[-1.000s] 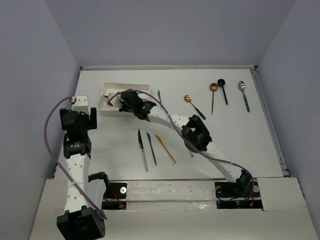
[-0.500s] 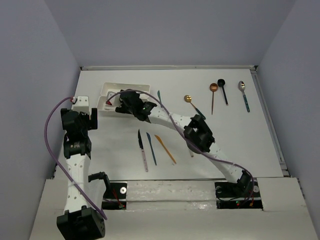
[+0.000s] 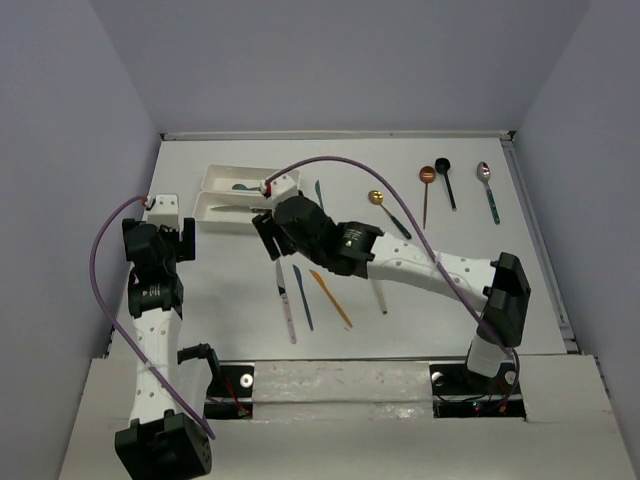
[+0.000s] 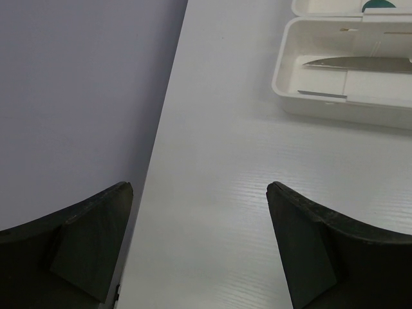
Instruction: Sort the eating utensils into containers
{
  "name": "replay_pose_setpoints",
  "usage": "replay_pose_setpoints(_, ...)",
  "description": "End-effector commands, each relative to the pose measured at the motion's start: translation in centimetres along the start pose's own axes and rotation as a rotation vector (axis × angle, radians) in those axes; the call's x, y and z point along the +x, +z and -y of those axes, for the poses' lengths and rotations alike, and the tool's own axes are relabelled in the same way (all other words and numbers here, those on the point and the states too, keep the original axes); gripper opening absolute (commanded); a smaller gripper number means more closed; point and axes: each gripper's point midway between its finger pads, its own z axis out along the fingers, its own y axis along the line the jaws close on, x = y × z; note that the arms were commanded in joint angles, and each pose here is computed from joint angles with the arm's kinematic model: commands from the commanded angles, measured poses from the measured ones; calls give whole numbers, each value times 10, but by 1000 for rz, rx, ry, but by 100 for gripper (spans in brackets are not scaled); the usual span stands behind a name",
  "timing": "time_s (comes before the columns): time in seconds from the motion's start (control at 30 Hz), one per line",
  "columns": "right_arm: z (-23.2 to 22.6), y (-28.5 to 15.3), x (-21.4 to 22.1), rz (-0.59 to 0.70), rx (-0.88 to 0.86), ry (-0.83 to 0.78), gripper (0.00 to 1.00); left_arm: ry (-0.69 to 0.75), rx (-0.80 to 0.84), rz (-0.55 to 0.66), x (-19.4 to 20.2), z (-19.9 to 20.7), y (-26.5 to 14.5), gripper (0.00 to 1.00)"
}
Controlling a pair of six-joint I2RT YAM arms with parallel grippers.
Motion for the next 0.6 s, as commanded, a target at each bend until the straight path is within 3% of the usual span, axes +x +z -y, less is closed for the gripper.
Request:
replay_pose_setpoints(0.0, -45, -6, 128, -334, -4, 124, 71, 6, -11, 62, -13, -4, -1, 99)
replay_pose_setpoints(0.2, -65, -3, 194, -509, -19, 144, 71, 7, -10, 57, -11, -5, -2, 99)
replay_pose_setpoints(0.57, -68, 24, 255, -624, 24, 87, 66, 8, 26, 70, -13, 1, -2, 99)
